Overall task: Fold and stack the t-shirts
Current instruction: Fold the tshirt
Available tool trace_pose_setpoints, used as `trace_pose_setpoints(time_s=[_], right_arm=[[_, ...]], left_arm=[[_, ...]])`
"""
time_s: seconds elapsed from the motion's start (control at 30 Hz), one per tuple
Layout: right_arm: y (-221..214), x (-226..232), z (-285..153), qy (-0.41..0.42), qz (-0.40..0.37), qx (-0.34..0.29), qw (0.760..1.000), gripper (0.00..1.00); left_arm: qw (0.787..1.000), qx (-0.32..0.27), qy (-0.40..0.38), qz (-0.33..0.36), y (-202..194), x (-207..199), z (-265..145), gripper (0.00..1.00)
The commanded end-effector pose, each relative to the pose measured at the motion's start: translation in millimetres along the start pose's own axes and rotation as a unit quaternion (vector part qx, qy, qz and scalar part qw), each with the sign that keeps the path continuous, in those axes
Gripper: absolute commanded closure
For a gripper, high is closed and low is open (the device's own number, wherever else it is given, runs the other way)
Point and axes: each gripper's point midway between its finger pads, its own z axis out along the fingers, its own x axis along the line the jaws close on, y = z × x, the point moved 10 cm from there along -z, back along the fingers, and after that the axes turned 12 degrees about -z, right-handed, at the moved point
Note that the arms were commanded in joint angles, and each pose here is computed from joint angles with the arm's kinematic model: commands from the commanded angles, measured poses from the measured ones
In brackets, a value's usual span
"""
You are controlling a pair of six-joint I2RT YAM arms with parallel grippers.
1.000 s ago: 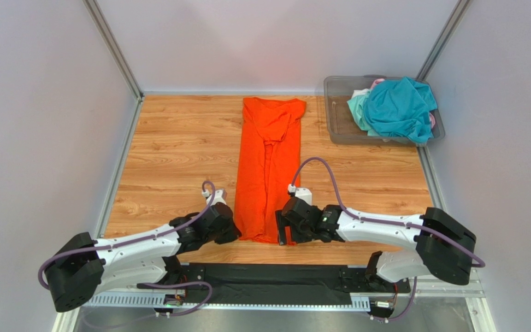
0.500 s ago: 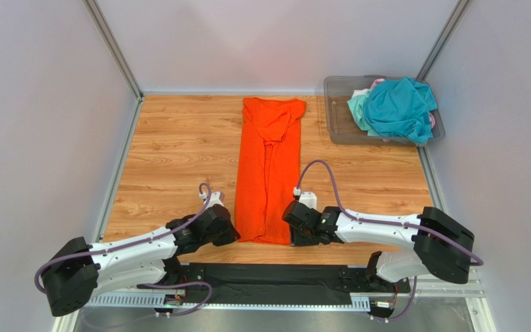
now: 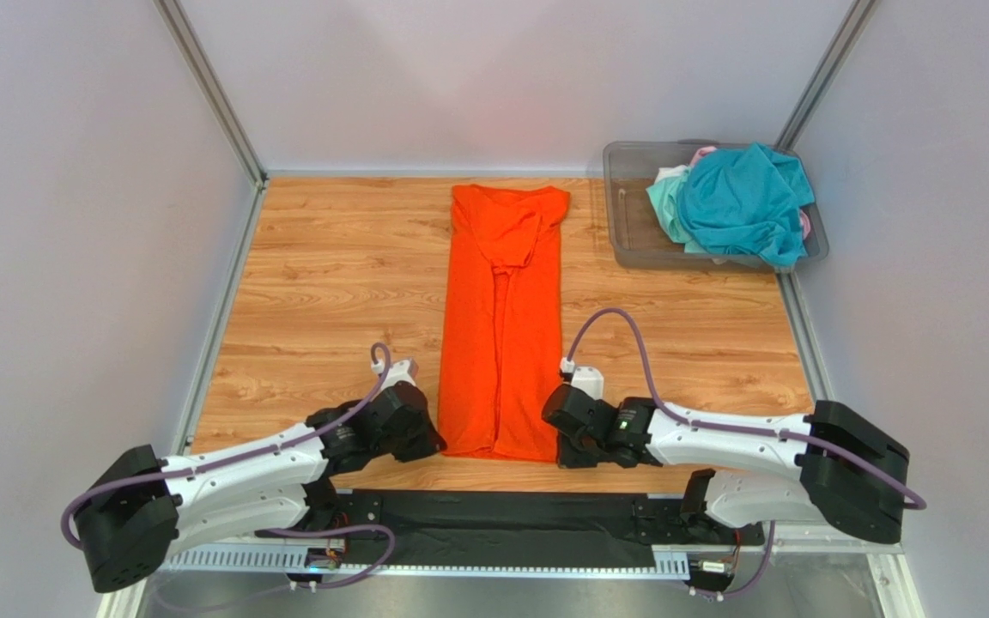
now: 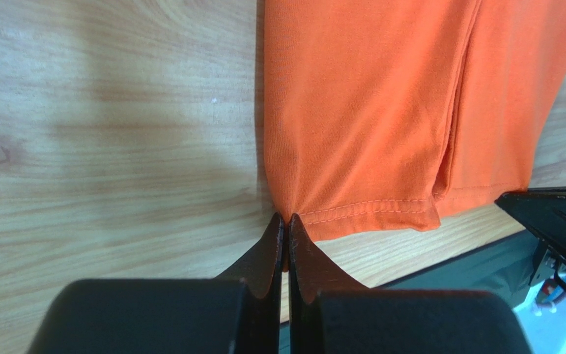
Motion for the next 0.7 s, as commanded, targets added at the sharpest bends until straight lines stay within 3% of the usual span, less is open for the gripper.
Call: trace_pose_setpoints(time_s=[0.0, 0.17, 0.37, 0.67], right_arm=[[-5, 6, -8, 0.025, -0.010, -0.009, 1.000, 1.00], [-15, 14, -16, 0.037, -0.023, -0.011, 0.999, 1.00], [-22, 24, -35, 0.037, -0.052, -0.031, 0.997, 1.00], [1, 27, -62, 0.056, -0.070, -0.117, 0.989, 1.00]], left_arm=[[0.994, 0.064, 0.088, 0.020, -16, 38, -7, 1.00], [0.992, 0.086, 0.087, 0.016, -25, 40, -22, 1.00], [0.995, 0.096, 0.030, 0.011, -33, 33, -42, 1.00], [0.999, 0.031, 0.003, 0.025, -15, 8, -62, 1.00]])
